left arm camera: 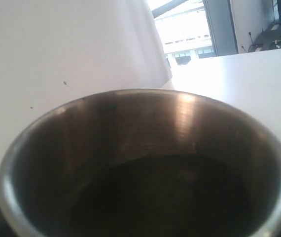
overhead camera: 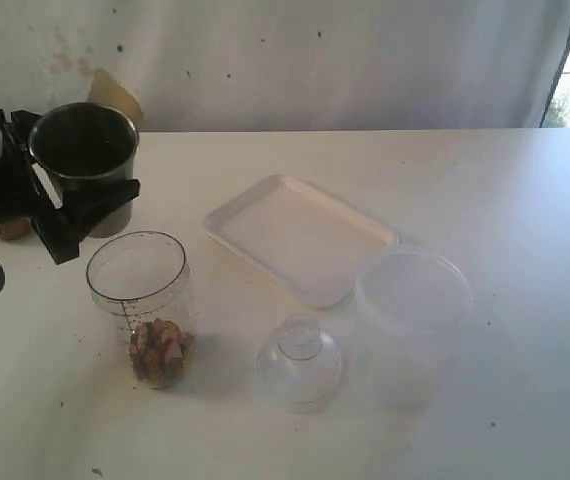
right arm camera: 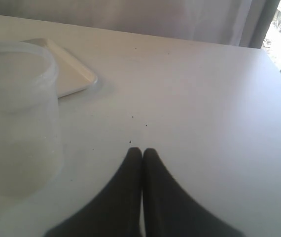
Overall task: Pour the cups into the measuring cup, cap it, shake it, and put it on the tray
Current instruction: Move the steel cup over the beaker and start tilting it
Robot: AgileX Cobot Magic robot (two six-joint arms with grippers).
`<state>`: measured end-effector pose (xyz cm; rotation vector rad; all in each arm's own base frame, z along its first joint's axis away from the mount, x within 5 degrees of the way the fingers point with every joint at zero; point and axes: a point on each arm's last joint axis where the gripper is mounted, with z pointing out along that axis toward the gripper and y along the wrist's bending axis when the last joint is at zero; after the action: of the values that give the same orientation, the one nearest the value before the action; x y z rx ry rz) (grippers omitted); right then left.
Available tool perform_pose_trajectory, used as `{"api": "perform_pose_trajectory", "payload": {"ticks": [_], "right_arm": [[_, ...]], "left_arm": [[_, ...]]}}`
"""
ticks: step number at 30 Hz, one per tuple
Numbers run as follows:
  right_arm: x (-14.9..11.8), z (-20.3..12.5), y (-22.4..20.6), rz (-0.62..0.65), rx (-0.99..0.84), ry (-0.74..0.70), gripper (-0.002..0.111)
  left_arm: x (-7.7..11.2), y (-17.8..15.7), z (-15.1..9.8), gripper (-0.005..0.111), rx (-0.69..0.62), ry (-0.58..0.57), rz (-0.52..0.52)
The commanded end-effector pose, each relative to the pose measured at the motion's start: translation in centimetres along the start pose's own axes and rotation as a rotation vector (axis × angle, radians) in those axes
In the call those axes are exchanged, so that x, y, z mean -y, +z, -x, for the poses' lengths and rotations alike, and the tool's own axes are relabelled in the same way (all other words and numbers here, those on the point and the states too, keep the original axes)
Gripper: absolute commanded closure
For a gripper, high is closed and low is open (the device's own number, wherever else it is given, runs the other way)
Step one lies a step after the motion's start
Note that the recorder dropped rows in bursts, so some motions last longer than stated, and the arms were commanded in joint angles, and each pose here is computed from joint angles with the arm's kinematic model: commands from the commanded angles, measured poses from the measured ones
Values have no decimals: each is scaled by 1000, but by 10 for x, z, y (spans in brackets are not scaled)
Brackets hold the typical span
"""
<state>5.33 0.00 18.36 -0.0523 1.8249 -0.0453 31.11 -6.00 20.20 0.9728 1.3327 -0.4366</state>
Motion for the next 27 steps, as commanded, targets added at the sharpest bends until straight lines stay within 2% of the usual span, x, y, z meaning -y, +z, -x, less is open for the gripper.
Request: {"api": "perform_pose_trajectory", "payload": {"ticks": [1,5,13,19,27], "right_arm": [[0,-1,1,-4,-2,-5,108],[0,-1,1,-4,-2,-5,108],[0,-1,1,-4,-2,-5,108],[0,-1,1,-4,-2,-5,108],[0,-1,1,-4,-2,-5,108]], "left_arm": [[-3,1,10,107,68,126,9],[-3,1,10,107,67,152,8],[5,0,8,107,55,208,-71],[5,0,8,107,57,279,-71],[5,0,8,107,58,311,-70]]}}
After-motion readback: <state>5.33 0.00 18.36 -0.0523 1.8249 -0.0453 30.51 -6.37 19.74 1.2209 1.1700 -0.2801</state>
